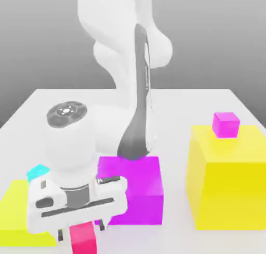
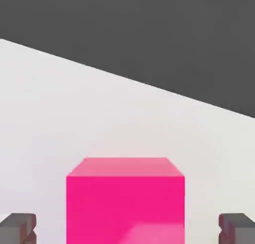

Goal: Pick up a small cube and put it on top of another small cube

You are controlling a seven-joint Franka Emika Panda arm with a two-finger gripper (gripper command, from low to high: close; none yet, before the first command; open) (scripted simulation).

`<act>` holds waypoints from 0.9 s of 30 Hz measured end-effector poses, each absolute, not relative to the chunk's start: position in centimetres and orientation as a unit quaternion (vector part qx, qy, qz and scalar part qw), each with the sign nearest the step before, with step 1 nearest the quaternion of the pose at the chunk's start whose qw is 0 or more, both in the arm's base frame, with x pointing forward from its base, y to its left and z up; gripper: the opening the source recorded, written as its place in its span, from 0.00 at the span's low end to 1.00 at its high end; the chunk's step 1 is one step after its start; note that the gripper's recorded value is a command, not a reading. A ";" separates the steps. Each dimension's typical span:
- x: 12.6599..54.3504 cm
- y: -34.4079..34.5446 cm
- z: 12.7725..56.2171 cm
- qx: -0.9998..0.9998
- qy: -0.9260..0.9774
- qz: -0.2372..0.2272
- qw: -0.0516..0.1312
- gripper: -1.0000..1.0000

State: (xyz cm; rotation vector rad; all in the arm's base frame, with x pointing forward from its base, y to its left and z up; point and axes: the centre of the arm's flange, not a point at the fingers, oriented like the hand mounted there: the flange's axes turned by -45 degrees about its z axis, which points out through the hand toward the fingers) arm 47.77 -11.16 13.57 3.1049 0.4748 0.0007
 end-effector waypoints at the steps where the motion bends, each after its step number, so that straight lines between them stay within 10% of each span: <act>1: 47.8 -11.2 13.6 0.989 0.151 0.000 0.000 0.00; 12: 47.1 -12.3 20.5 0.990 0.144 -0.001 0.005 0.00; 19: 40.6 -20.3 27.1 0.997 0.074 -0.002 0.020 0.00; 27: 33.4 -24.1 29.2 1.000 0.026 0.001 -0.002 0.00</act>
